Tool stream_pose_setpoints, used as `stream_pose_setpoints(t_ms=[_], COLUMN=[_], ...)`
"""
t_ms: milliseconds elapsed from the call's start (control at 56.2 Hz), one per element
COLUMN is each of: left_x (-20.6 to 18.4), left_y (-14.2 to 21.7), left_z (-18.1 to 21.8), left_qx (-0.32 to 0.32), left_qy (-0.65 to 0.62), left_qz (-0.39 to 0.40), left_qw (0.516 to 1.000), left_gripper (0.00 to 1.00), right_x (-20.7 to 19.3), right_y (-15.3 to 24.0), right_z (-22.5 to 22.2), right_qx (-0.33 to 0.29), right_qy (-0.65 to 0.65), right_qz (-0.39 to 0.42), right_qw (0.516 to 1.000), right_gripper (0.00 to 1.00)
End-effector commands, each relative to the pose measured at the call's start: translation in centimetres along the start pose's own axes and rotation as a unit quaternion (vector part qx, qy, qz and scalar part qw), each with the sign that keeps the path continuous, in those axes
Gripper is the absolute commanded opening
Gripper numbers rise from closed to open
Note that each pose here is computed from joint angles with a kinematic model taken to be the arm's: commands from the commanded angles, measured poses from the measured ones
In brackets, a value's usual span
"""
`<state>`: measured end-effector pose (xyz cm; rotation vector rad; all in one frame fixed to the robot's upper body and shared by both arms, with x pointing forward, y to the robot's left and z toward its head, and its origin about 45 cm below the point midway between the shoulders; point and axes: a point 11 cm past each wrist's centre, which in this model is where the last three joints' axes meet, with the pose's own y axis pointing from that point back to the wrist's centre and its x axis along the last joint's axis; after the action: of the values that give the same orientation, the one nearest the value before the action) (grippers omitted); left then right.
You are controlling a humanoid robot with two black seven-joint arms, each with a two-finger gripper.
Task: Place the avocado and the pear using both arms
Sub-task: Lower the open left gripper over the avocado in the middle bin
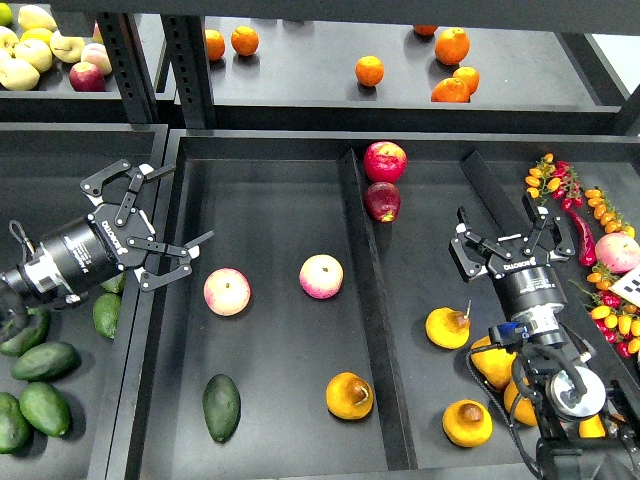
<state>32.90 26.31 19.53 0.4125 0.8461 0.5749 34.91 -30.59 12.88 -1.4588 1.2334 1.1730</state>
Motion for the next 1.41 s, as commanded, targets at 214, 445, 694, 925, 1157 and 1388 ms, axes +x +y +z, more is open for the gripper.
stream_pose_setpoints(t_ms=[214, 445, 694, 925, 1157, 1388], left_x=[-1.2, 0.5, 0.3, -0.4, -0.8, -1.3], left_y=[-2.5, -2.9, -3.6, -5.4, -6.5, -7.6], left_z=[-1.6, -6.6, -7.5, -8.2, -9.5, -11.7], left_qx=[0.041, 0.166, 0.186, 0.2, 0.229, 0.266], left_qy=[-0.016, -0.1, -0.118, -0.144, -0.167, -0.189], left_qz=[-0.02, 0.024, 0.021, 0.008, 0.001, -0.011], left_qw=[0.999, 0.981, 0.975, 0.969, 0.959, 0.945], left_gripper=[1.0, 1.0, 1.0, 1.0, 1.0, 1.0], right_x=[-0.6, -0.7, -1.0, -1.1, -1.1, -1.1], right_y=[-0.3, -1.2, -1.6, -1.5, -1.5, -1.5], right_z=[-2.2, -3.9, -6.3, -6.6, -6.7, -6.7], right_qx=[0.009, 0.015, 0.032, 0.035, 0.035, 0.038], right_qy=[0.016, 0.031, 0.046, 0.045, 0.046, 0.044], right_qz=[-0.007, 0.0, 0.004, 0.004, 0.004, 0.004], right_qw=[1.0, 0.999, 0.998, 0.998, 0.998, 0.998], right_gripper=[1.0, 1.0, 1.0, 1.0, 1.0, 1.0])
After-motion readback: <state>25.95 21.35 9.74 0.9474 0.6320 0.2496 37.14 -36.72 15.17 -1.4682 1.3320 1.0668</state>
